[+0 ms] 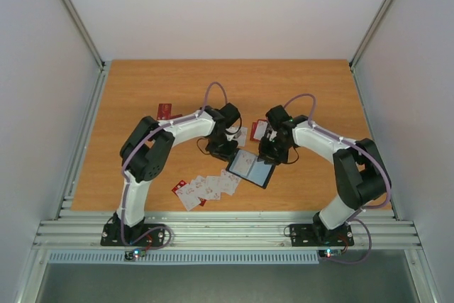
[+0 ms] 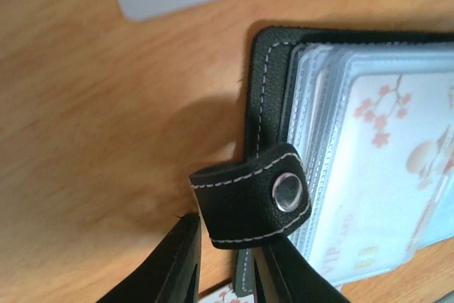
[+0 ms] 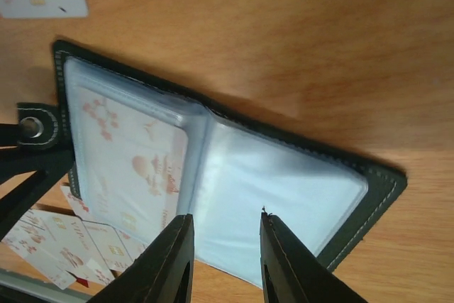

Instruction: Put the credit cards into the card holder

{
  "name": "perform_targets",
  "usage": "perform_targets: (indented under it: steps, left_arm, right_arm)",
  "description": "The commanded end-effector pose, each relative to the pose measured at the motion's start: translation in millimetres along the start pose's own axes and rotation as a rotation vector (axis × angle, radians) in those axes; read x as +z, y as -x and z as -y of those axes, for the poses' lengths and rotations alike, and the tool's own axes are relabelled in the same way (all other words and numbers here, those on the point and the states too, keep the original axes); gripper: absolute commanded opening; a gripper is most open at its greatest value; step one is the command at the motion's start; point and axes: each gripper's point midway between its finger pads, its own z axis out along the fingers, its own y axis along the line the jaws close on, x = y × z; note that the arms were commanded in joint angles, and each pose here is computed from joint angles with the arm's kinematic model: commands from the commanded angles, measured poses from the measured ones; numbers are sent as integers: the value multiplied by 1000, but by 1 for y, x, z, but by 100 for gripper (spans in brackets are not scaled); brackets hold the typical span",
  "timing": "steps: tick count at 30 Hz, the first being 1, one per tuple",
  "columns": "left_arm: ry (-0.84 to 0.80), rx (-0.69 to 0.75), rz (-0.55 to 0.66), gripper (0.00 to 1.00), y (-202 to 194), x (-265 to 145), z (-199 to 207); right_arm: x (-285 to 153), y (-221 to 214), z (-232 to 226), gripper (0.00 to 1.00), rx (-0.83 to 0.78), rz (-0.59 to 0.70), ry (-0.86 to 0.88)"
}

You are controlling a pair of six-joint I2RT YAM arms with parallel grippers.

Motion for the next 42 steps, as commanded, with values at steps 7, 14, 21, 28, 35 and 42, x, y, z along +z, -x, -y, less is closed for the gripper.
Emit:
perform_targets:
  steps: [7,14,21,28,35,42]
  left_arm:
    - [-18,-7,56,29,-2,-33,10]
    - [-35,0,51,32,-36,-38,-2]
    - [-56,-2,-2,31,-64,-13,-13]
    - [-27,19,-38,32,-77,-2,-25]
    - [-48,12,-42,32,-97,-2,-26]
    - [-77,-18,-30,32,-113,-1,-22]
  right_arm:
    - [-48,1,-33,35,-139,70,137]
    - [-39,-45,-51,38,-154,37,200]
    - [-8,-92,-53,40,-131,1,217]
    - [18,-114,-56,45,-99,-29,263]
    - [36,-124,-66,45,-103,-46,268]
    - [58,-134,-79,45,-109,-82,286]
